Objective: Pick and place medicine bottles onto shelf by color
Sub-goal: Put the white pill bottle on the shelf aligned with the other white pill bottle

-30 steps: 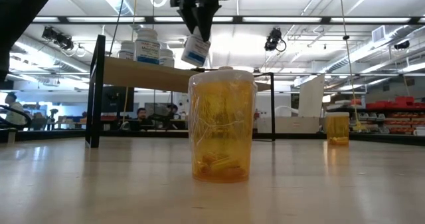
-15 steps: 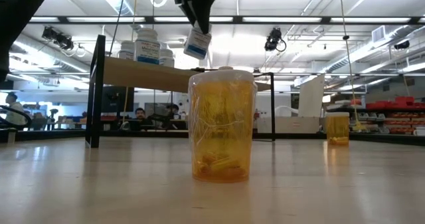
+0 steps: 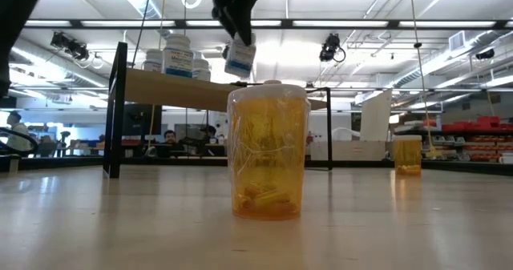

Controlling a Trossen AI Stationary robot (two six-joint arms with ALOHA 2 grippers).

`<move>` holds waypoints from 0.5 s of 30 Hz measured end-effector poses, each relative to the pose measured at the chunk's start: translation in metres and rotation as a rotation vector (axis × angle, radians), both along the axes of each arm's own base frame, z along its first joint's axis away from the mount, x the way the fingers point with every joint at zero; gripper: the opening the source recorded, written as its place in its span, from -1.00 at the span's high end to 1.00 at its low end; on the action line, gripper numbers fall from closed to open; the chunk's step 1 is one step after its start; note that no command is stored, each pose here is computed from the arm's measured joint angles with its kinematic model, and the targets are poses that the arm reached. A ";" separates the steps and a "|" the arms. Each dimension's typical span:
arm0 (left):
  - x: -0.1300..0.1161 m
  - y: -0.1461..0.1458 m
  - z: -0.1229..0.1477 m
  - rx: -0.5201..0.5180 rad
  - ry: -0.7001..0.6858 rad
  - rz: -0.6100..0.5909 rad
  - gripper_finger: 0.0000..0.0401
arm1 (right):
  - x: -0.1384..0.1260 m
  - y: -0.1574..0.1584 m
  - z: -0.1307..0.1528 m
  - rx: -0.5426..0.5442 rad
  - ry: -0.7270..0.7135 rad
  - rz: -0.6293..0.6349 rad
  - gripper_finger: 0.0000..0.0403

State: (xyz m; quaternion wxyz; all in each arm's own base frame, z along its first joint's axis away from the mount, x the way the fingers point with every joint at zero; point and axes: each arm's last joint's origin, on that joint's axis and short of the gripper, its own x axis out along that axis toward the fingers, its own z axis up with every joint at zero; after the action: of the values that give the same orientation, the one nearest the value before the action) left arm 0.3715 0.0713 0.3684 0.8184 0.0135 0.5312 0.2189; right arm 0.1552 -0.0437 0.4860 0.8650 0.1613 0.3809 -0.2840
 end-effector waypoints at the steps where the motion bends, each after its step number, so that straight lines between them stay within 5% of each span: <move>1: -0.004 -0.002 -0.006 -0.006 -0.026 -0.001 0.00 | 0.000 0.000 0.000 0.002 -0.002 -0.004 -0.40; 7: -0.046 -0.010 -0.016 -0.043 -0.244 0.076 0.04 | 0.000 0.000 0.000 -0.005 -0.001 -0.015 -0.40; 15: -0.068 -0.006 -0.024 -0.048 -0.240 0.114 0.00 | 0.000 -0.001 0.000 -0.017 0.002 -0.028 -0.40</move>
State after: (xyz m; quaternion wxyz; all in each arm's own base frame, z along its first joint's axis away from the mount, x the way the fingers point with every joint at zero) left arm 0.3035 0.0651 0.3449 0.8623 -0.0628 0.4346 0.2524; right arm 0.1550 -0.0446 0.4861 0.8619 0.1591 0.3769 -0.2995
